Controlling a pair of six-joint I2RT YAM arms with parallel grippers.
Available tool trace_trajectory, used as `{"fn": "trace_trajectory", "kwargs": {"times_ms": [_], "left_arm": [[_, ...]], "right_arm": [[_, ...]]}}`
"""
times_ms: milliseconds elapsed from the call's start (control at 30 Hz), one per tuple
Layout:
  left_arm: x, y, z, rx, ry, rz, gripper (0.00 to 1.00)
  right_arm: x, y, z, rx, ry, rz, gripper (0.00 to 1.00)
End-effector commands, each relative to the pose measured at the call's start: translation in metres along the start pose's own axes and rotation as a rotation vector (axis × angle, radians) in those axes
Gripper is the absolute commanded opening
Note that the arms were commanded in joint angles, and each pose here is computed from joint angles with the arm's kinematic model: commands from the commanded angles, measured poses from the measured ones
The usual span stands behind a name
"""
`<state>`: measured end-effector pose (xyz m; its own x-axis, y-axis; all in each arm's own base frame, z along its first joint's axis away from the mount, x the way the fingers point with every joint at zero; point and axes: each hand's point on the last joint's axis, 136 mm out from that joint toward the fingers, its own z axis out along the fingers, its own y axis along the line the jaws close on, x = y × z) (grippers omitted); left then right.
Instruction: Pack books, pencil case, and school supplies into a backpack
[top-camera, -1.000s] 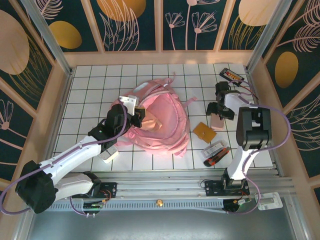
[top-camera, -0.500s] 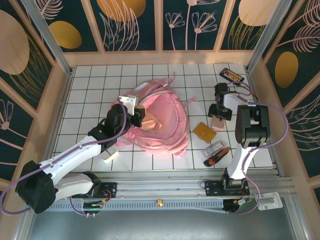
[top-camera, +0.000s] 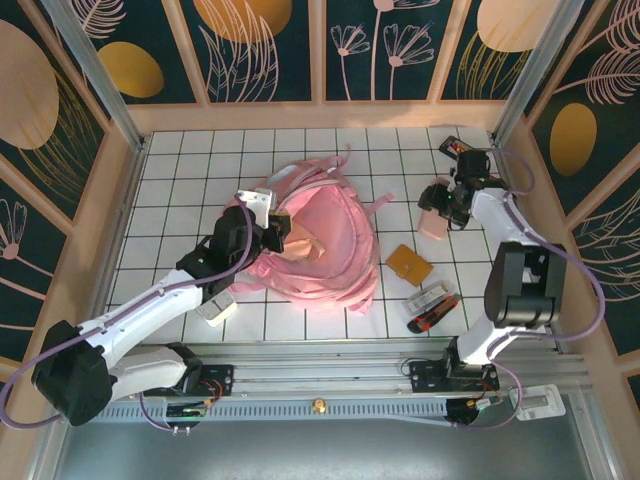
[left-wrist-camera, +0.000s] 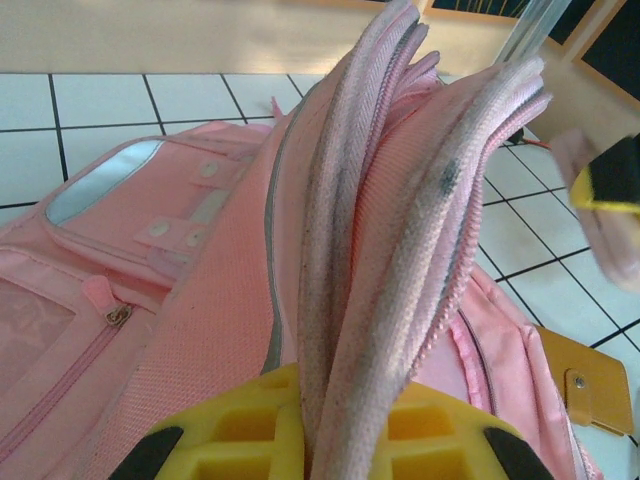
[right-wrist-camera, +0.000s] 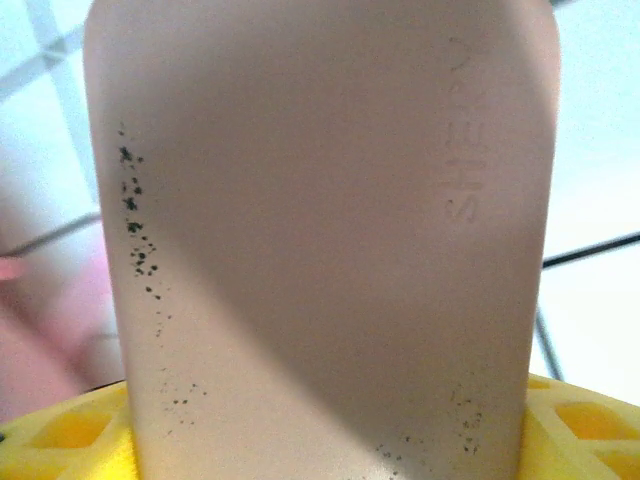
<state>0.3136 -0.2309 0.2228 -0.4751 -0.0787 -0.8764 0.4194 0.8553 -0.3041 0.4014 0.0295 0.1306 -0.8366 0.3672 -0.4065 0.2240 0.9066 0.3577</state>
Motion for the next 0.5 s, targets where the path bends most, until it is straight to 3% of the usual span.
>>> {"fn": "trace_trajectory", "kwargs": {"times_ms": [0,133,467], "left_arm": [[-0.048,-0.021,-0.007,0.075,-0.137,-0.055,0.00],[-0.053,-0.024,-0.006,0.085,-0.142,-0.059,0.00],[-0.068,-0.031,-0.006,0.098,-0.167,-0.054,0.00]], "right_arm": [[-0.009,0.073,-0.042,-0.381,-0.028,0.035,0.67],[0.012,0.118,-0.070,-0.621,0.005,0.067,0.67],[0.109,0.211,-0.083,-0.914,0.228,0.016,0.68]]}}
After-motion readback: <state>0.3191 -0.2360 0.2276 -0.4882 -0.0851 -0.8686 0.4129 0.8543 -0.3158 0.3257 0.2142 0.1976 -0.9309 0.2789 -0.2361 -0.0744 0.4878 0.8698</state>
